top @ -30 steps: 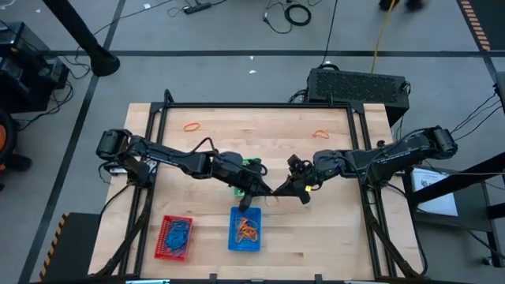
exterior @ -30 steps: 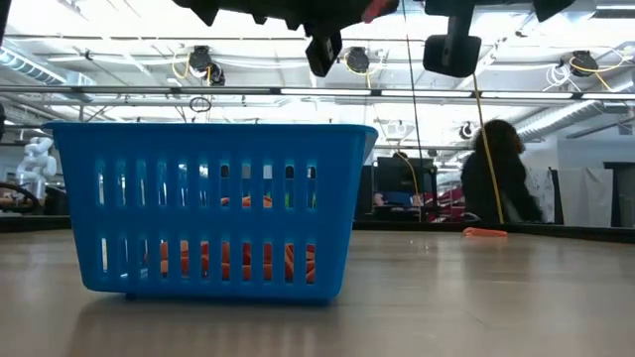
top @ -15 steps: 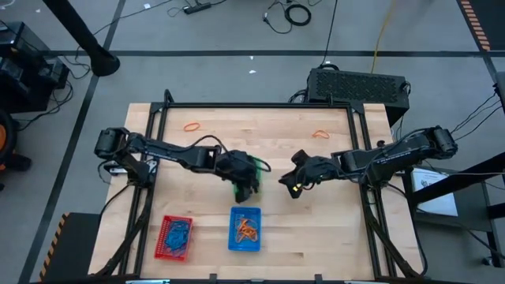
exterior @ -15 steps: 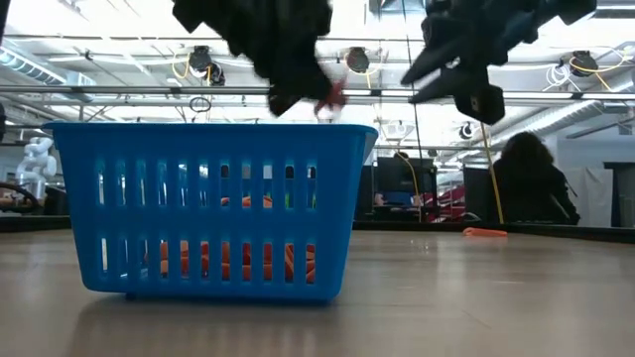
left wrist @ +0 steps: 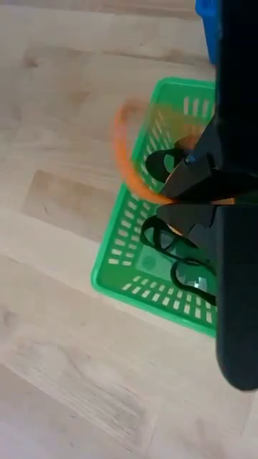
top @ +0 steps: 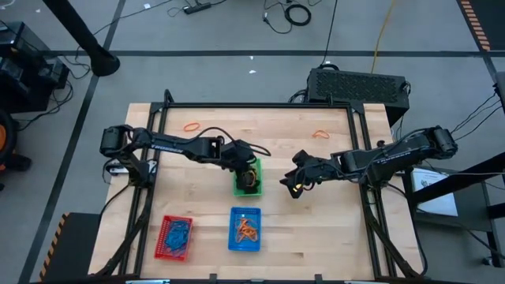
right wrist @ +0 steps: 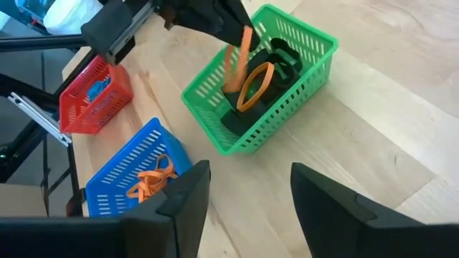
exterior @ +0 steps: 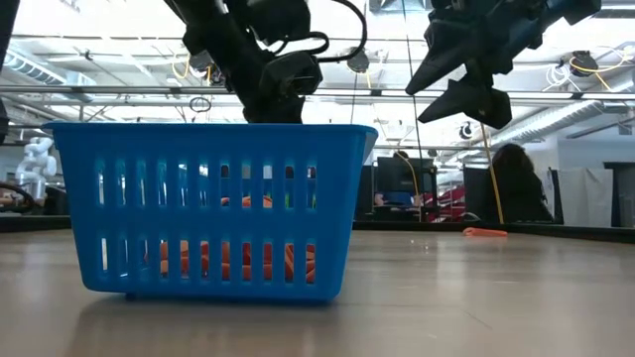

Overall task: Sort rubber bands into baskets
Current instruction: Put the orange rubberband into the blue bin

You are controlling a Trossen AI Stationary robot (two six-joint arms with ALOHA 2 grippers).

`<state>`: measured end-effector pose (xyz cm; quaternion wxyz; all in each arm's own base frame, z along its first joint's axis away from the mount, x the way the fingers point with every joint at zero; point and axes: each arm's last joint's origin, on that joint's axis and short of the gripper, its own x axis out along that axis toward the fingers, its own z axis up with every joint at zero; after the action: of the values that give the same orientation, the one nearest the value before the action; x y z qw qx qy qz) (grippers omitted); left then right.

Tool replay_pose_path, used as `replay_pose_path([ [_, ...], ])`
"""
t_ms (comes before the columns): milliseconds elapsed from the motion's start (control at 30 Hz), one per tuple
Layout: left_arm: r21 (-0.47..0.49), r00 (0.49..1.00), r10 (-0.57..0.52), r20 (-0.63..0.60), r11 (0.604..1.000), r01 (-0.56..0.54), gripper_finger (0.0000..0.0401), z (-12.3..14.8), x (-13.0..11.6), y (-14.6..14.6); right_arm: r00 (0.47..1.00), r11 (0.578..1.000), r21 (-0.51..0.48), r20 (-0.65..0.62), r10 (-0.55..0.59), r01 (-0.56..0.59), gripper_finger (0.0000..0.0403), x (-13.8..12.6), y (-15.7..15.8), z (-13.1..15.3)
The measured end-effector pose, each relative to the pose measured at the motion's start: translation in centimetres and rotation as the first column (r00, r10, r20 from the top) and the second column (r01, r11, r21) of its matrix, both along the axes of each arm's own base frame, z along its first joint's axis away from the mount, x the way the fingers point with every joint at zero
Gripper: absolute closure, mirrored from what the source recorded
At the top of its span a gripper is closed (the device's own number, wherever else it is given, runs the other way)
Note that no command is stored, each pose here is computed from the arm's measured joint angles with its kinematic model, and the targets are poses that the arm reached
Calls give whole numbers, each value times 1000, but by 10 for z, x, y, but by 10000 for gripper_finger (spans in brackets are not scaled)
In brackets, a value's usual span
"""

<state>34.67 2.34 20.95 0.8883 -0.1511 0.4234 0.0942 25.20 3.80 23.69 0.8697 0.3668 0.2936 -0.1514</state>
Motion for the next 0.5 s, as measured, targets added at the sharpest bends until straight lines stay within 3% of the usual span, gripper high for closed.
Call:
replay_pose_path([
  [133,-16,1000,-11,0,1000,11,401,0,0,-1,1000,1000,3,0,4,-4,216,0,1,0],
  [233,-83,999,-34,18,996,36,401,1,2,-10,1000,1000,9,-1,13,-13,215,0,1,0],
  [500,-160,979,-182,86,968,194,401,6,4,-71,999,999,-2,-4,35,-35,215,0,1,0],
])
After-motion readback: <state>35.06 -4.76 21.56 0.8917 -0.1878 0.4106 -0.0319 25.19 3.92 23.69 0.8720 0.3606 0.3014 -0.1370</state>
